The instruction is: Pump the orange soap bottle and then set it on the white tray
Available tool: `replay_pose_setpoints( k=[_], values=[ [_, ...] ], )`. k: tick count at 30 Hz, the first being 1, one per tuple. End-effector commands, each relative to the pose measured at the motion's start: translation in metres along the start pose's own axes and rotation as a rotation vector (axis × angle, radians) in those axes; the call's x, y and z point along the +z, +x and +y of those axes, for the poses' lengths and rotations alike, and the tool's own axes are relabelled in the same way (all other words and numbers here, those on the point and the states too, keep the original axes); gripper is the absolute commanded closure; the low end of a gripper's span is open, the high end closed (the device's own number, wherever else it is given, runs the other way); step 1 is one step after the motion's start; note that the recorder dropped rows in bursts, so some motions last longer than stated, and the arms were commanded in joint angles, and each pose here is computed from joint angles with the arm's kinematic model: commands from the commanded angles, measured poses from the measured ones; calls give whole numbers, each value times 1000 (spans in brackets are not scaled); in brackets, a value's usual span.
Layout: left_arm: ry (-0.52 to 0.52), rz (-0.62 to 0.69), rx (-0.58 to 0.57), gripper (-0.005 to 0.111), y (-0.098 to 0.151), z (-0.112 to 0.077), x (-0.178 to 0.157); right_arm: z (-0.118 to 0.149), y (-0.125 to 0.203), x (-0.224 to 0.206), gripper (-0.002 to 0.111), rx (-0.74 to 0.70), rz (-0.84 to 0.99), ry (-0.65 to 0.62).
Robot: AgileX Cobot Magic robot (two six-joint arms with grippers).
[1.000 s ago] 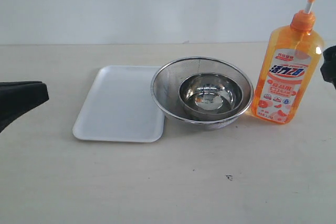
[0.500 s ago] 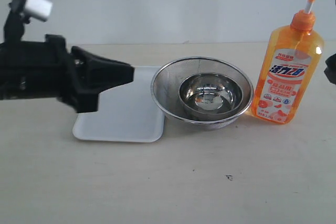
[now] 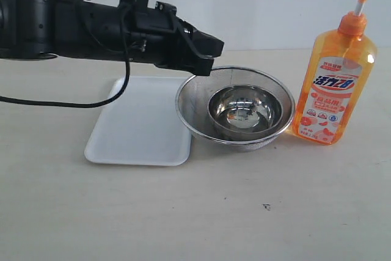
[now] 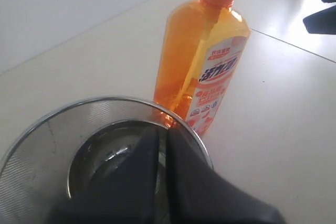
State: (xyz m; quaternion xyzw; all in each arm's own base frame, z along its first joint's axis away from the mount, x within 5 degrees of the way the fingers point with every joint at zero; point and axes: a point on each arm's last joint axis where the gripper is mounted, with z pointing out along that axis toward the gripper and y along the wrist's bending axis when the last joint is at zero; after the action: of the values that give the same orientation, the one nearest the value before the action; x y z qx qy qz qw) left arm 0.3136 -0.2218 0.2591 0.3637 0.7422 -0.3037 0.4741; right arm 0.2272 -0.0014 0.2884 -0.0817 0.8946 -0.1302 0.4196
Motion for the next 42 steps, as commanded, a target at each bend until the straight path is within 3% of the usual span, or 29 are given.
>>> replay_pose_setpoints(
  k=[1, 9, 15, 20, 22, 23, 25, 27, 31, 36, 42],
  values=[
    [30, -3, -11, 102, 0, 3, 16, -1, -1, -1, 51, 37, -24, 0],
    [46, -12, -19, 102, -3, 17, 51, 1, -6, -1, 48, 163, -76, -27],
    [89, -10, 24, 102, -3, 2, 77, 2, -9, -1, 32, 186, -109, -40],
    [126, -21, 35, 102, -3, -4, 111, 3, -11, -2, 30, 230, -138, -60],
    [123, -41, 44, 102, -8, -1, 117, 4, -15, -3, 46, 225, -179, -75],
    [113, -49, 40, 102, -11, 1, 119, 4, -17, -3, 63, 193, -200, -73],
    [109, -47, -11, 102, -11, 2, 123, 2, -20, -3, 109, 63, -237, -42],
    [123, -41, -70, 102, -9, 2, 125, 4, -22, 5, 108, -82, -256, -25],
    [184, -48, -97, 102, -9, -3, 124, 10, -23, 34, 108, -221, -195, -22],
    [212, -26, -155, 102, -8, -7, 124, -13, -25, 77, 108, -28, -133, -8],
    [221, 8, -220, 102, 4, -8, 132, -24, -26, 92, 108, -19, -260, -103]
  ],
)
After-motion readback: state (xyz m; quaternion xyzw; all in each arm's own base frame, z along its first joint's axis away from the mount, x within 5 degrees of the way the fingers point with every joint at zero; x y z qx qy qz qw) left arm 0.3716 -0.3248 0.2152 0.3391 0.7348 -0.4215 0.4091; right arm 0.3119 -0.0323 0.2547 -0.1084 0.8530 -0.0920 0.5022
